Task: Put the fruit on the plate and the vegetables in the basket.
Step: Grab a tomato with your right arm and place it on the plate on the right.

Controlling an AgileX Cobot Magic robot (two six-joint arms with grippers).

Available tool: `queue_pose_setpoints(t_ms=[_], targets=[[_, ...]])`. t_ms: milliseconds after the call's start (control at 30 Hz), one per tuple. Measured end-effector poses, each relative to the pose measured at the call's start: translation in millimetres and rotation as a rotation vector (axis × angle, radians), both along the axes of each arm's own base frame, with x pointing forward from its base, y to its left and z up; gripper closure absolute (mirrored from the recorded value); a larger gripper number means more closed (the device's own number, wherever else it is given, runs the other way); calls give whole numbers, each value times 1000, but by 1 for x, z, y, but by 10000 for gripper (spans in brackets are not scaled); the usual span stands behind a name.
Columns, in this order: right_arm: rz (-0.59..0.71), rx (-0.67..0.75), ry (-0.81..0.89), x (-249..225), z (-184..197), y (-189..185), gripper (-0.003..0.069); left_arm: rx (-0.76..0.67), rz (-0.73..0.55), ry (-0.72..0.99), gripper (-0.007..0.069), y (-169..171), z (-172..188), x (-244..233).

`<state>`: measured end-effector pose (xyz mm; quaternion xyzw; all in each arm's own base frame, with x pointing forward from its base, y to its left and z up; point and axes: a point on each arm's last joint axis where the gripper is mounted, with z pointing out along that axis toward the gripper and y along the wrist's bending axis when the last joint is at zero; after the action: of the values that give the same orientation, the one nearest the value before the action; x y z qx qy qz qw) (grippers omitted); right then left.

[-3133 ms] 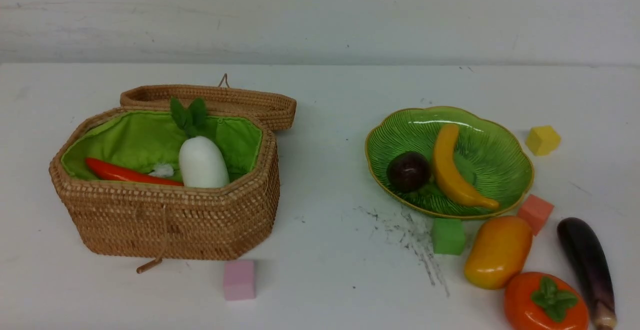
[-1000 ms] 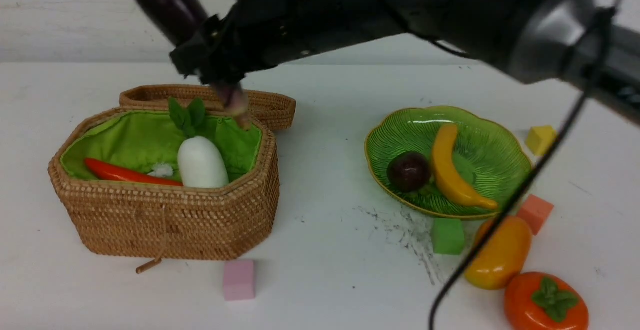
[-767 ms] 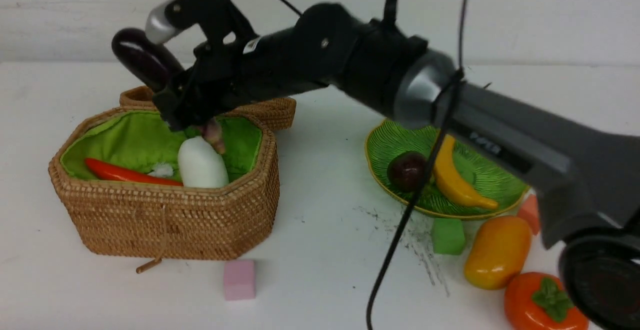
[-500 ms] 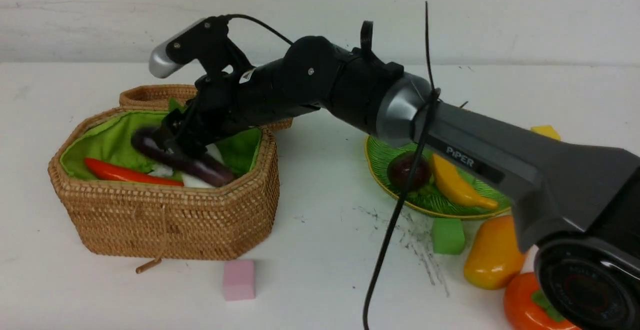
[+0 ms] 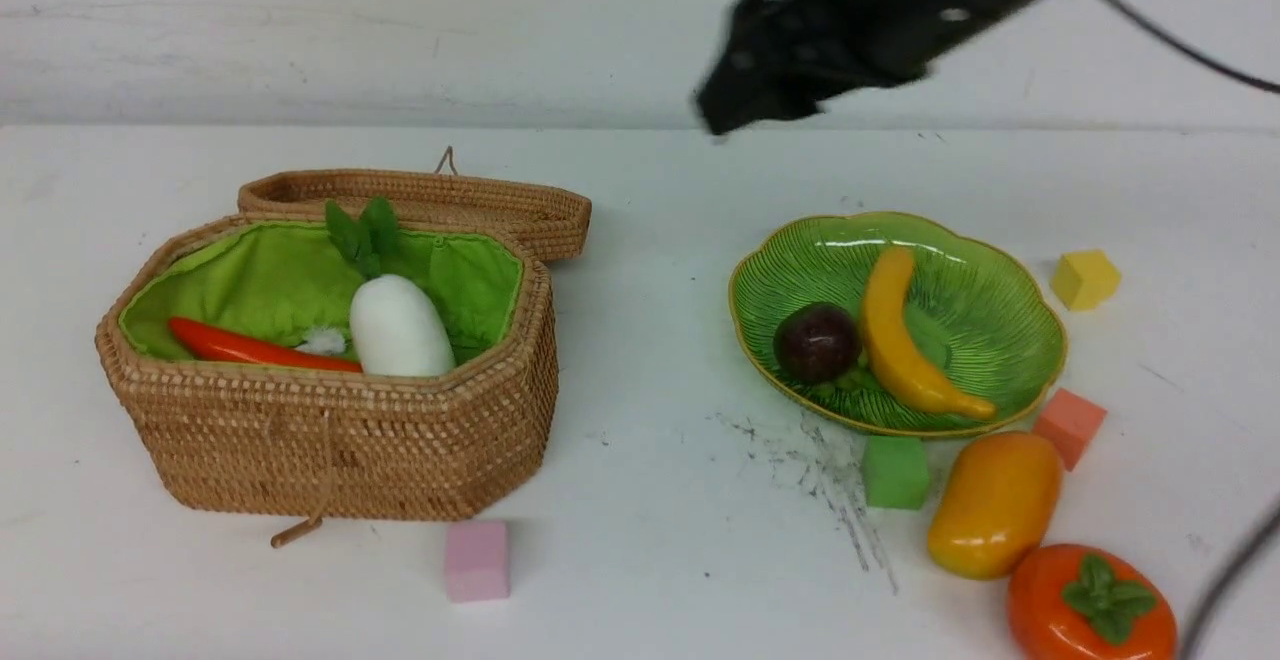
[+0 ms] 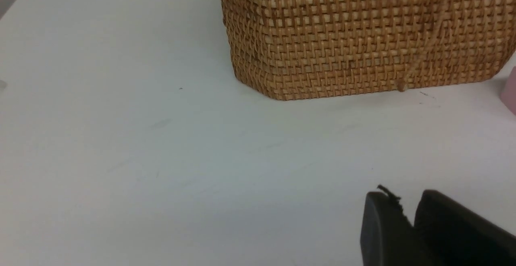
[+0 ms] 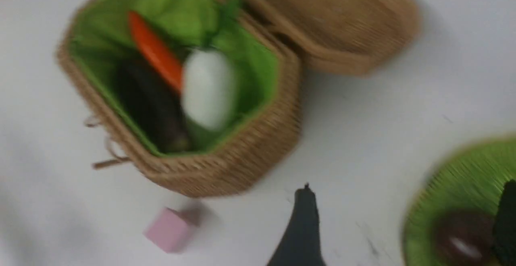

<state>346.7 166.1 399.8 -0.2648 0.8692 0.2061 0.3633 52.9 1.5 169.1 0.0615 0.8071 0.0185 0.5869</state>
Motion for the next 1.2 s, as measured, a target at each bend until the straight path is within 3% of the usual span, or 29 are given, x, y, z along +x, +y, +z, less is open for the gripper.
queue_pose_setpoints(t_ms=[33,133,333,600,867,1200], targets=[[-122,-5,64,-18,-8,-34,74,0,0,0,512,0,0,0],[-245,-15,181,-51,-33,-70,77,0,0,0,512,0,0,0],[-351,-62,344,-114,-101,-103,78,0,0,0,508,0,0,0],[-571,8,505,-129,-169,-141,78,0,0,0,497,0,0,0],[-615,60,561,-105,-220,-144,80,0,0,0,491,0,0,0],[-616,128,623,-95,-230,-139,124,0,0,0,477,0,0,0]])
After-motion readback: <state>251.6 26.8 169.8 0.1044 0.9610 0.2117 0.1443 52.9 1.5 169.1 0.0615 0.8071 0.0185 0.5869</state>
